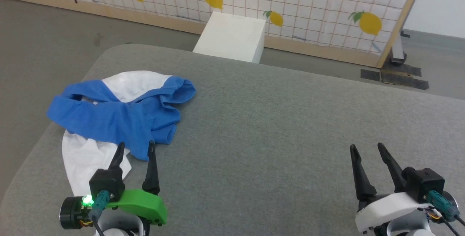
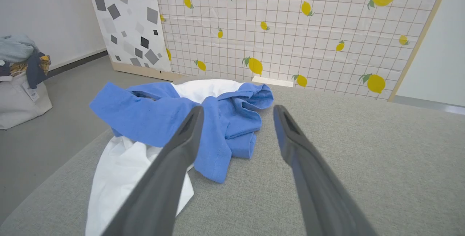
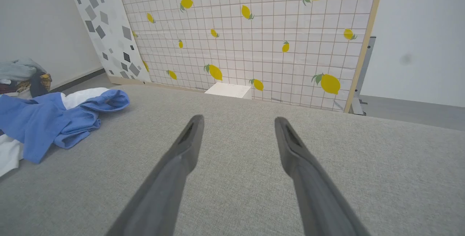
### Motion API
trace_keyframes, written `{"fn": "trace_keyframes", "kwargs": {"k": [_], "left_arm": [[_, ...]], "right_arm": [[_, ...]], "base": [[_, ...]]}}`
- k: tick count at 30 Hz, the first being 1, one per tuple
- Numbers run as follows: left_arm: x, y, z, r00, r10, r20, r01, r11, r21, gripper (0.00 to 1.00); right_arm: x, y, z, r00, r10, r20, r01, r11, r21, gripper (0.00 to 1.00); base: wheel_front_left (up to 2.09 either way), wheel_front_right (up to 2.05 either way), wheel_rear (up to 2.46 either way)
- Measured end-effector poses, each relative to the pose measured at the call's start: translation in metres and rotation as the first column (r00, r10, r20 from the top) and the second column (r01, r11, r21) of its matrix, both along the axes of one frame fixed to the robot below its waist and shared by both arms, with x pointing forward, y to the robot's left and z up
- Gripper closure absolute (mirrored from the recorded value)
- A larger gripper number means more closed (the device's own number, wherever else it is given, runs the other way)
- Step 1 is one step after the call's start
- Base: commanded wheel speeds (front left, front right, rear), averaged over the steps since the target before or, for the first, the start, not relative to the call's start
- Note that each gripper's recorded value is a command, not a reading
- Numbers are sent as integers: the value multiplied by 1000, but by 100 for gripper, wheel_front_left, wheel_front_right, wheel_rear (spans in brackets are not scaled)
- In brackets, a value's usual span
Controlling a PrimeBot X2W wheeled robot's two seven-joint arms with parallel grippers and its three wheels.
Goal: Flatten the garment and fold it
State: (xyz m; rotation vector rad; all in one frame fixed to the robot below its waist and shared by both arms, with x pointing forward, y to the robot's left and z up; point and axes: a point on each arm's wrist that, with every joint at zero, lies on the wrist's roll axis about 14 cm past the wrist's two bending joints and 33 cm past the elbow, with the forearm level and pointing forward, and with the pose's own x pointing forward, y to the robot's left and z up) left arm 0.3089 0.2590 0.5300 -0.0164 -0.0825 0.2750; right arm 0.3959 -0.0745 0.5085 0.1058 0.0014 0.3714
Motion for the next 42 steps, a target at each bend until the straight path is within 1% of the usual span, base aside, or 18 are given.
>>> {"fn": "trace_keyframes", "kwargs": {"k": [17, 42], "left_arm": [[-26, 25, 4, 994, 99, 35, -99, 995, -8, 0], [-61, 50, 2, 974, 218, 64, -218, 976, -17, 0]], "right_arm": [[1, 33, -2, 996, 89, 2, -89, 995, 41, 0], [-2, 65, -10, 984, 177, -10, -175, 981, 86, 0]], "base": [[0, 0, 0], [0, 0, 0]]}}
